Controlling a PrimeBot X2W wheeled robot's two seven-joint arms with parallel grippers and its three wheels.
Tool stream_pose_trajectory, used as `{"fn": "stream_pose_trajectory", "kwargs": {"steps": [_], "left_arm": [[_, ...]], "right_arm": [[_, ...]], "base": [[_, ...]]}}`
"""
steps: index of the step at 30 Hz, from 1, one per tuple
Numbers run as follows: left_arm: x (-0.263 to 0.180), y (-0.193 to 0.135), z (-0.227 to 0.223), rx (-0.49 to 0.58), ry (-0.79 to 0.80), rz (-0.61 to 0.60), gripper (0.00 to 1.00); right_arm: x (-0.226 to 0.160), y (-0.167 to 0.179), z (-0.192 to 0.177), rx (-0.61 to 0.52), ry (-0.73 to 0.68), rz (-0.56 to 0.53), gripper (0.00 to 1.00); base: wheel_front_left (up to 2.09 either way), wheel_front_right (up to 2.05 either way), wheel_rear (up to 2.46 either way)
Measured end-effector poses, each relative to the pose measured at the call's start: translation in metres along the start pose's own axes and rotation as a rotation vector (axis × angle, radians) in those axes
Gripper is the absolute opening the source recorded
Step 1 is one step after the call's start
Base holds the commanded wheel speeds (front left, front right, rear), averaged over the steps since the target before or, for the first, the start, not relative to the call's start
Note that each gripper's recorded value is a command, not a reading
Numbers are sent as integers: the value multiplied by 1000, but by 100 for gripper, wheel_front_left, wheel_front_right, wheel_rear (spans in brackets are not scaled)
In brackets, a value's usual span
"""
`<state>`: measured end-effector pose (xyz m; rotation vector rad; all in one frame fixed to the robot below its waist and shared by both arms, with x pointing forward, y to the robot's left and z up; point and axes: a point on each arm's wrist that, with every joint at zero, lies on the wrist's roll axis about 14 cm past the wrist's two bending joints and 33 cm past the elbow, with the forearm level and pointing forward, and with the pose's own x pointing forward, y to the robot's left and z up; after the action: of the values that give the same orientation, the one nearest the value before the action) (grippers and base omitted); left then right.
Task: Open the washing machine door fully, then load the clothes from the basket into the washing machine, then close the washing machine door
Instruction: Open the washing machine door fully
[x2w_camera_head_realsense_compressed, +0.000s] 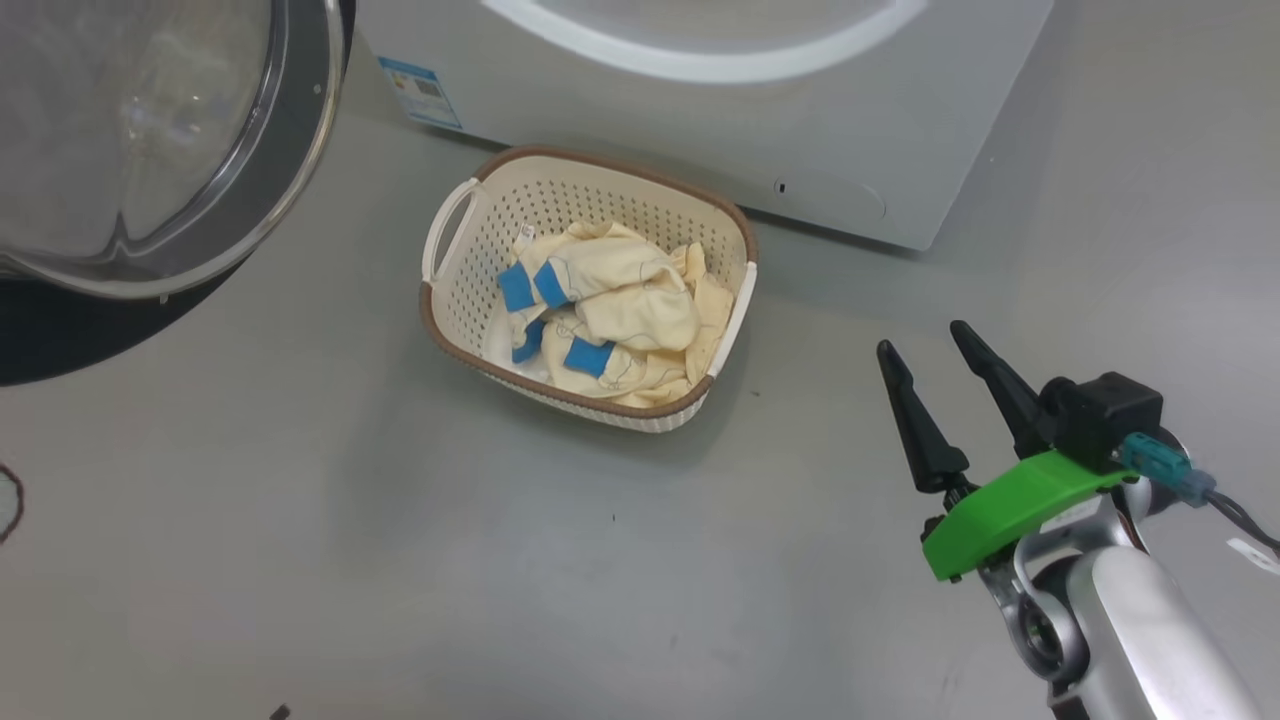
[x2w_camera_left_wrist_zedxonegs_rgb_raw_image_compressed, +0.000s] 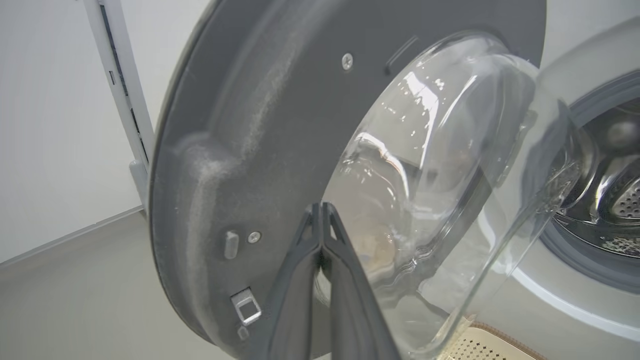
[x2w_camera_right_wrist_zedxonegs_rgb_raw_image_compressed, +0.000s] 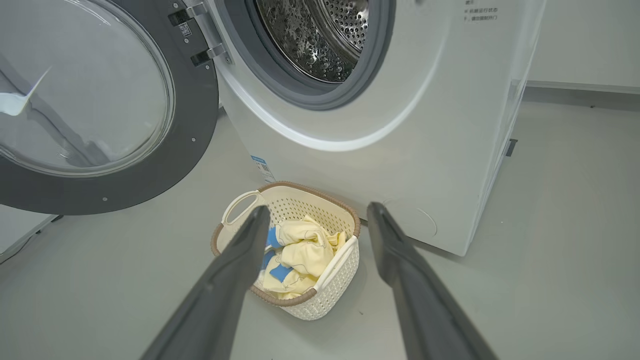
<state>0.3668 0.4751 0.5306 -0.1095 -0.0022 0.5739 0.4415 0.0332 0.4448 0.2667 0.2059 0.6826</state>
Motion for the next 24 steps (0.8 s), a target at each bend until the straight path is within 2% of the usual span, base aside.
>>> {"fn": "stream_pose_trajectory", "kwargs": {"steps": [11,24], "left_arm": [[-33,-61,-19,8,33,-222,0],[-87,-133,-34,-57,40,-440,0]], "right_arm": [[-29,0,27,-37,-79,-51,100],[-86,-5,48,-49,-168,-155,100]], "base": [[0,0,0],[0,0,0]]}}
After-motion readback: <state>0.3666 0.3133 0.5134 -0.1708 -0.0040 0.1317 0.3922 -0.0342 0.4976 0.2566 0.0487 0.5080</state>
